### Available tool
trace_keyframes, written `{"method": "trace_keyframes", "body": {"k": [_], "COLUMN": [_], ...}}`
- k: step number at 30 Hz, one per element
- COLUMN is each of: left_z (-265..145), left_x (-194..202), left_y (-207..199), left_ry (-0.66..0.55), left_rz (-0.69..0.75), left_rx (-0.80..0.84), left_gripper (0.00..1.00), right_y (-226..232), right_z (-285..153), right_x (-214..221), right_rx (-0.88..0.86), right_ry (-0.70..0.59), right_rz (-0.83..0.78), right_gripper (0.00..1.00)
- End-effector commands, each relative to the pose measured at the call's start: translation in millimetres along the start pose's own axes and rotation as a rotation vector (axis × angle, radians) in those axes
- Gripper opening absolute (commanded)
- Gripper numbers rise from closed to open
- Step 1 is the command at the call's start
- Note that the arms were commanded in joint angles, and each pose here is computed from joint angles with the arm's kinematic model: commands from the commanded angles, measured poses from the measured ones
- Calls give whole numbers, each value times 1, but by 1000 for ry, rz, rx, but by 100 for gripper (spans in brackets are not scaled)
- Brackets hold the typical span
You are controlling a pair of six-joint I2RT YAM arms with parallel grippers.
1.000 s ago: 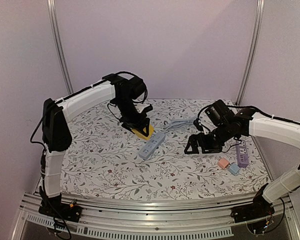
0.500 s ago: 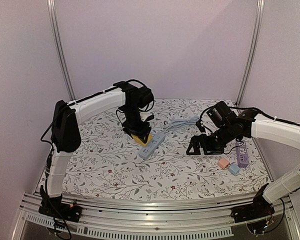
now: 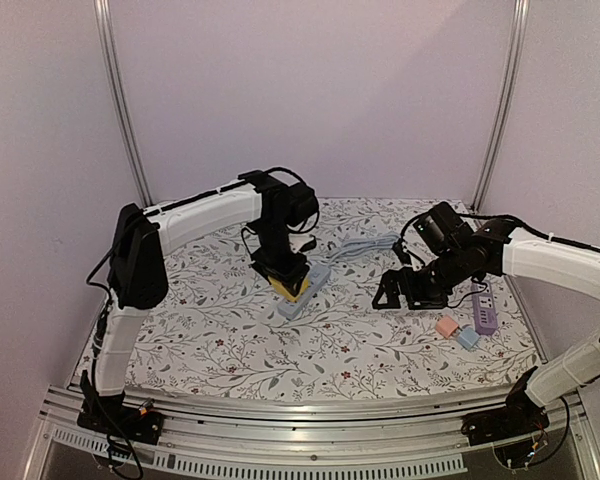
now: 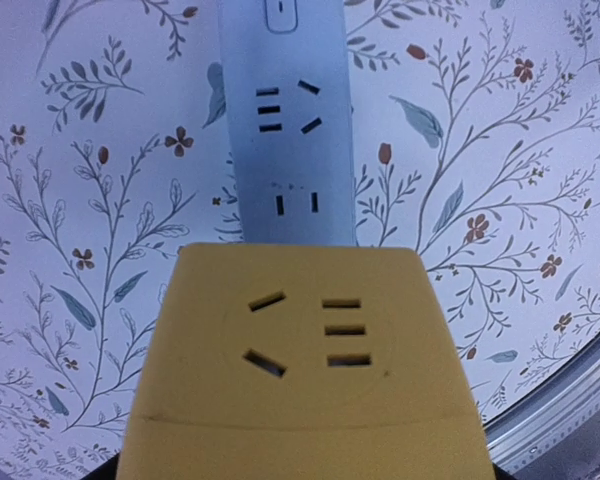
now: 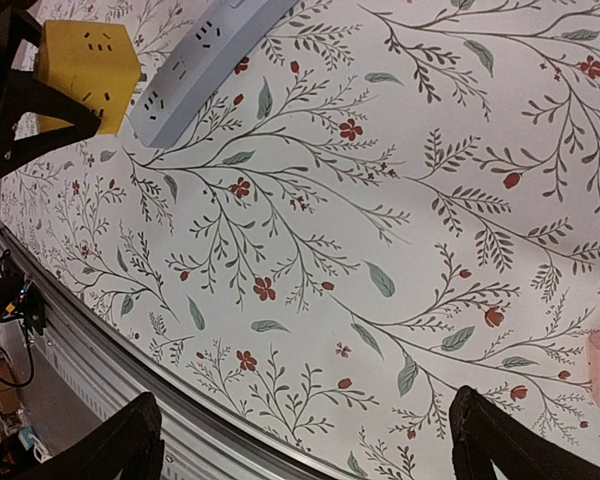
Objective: Insert the plug
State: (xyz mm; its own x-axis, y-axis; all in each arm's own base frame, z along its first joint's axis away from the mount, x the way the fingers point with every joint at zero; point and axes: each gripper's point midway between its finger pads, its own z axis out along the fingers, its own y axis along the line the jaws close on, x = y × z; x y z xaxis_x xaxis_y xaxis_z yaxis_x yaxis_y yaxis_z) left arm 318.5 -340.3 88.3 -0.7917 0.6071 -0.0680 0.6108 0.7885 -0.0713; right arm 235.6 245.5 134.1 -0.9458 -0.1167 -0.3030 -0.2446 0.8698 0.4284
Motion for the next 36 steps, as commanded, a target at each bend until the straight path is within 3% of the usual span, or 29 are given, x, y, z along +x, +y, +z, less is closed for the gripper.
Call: {"method": "trace_keyframes", "body": {"k": [1, 36], "left_z": [9, 36], "left_x": [21, 41], "left_y": [-3, -7], "left_ry": [85, 199], "left_rz": [32, 14], "left_rx": [-54, -92], "left_gripper": [0, 0], "right_y": [-4, -6], "right_z": [-1, -2], "right_x": [0, 5], "right_rx": [16, 11], "right_ry": [-10, -7], "right_rz": [21, 61], "right_gripper": [99, 99]}}
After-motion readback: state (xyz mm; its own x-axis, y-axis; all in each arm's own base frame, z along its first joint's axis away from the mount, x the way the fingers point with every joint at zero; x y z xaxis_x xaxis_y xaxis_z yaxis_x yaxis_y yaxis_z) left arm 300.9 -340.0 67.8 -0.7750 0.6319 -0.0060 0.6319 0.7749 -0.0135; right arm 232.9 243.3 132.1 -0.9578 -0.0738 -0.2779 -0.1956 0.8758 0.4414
